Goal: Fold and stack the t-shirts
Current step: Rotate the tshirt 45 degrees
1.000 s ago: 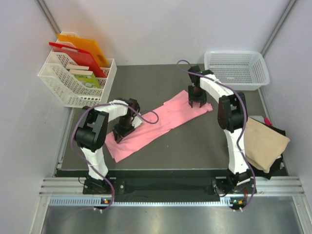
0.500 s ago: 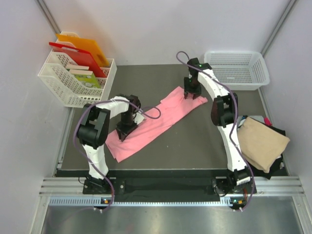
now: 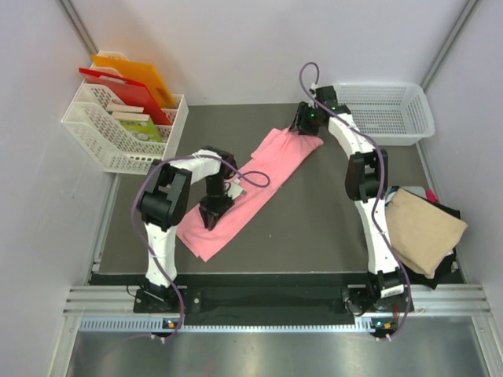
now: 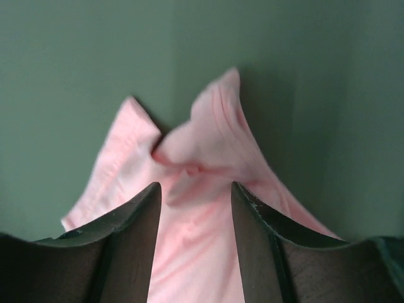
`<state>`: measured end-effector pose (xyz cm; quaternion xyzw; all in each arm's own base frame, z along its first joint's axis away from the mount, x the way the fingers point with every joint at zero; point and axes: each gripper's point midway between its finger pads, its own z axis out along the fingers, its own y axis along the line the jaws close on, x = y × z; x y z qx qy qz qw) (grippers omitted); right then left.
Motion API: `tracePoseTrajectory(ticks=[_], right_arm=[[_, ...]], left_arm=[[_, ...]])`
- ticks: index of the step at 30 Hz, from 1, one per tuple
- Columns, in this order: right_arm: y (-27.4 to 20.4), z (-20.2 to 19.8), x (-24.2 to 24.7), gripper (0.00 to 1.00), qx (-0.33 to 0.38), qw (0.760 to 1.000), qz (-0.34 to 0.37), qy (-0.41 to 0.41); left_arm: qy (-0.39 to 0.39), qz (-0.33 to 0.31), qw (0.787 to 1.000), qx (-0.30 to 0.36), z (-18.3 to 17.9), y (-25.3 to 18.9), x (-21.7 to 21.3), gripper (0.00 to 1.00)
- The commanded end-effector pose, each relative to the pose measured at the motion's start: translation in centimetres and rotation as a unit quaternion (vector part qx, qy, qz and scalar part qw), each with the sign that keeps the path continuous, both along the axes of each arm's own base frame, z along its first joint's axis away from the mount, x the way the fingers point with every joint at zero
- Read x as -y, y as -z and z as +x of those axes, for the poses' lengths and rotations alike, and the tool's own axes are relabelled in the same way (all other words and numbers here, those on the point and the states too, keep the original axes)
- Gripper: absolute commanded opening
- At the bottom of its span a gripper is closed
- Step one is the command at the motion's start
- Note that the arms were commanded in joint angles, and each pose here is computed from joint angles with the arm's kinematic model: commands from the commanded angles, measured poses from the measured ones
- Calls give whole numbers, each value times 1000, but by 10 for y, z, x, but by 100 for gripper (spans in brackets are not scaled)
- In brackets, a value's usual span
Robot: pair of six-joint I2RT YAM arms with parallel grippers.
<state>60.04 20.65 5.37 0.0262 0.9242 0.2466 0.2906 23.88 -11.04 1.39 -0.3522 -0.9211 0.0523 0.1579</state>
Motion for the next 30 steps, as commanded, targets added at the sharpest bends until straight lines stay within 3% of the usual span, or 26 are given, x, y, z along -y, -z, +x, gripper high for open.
tracePoseTrajectory(ticks=[1, 7, 13, 16, 22, 26, 30], right_arm=[[-37, 48, 7, 48, 87, 991, 95, 17], [-78, 55, 10, 47, 131, 985, 112, 11], [-132, 10, -7, 45, 121, 988, 96, -15], [-105, -39, -23, 47, 54, 995, 74, -28], [-59, -109, -52, 45, -26, 997, 25, -67], [-31, -128, -65, 43, -58, 995, 16, -77], [-4, -134, -74, 42, -86, 993, 8, -79]], left_arm=[[-38, -82, 996, -1, 16, 27, 53, 27], [-49, -124, 991, 21, 50, 9, 92, 25], [-23, -136, 986, 91, 58, -71, 82, 26], [-11, -124, 986, 114, 43, -91, 62, 27], [2, -60, 995, 80, -12, -65, 14, 26], [6, -31, 997, 70, -34, -52, -6, 26], [3, -29, 996, 82, -33, -57, -8, 26]])
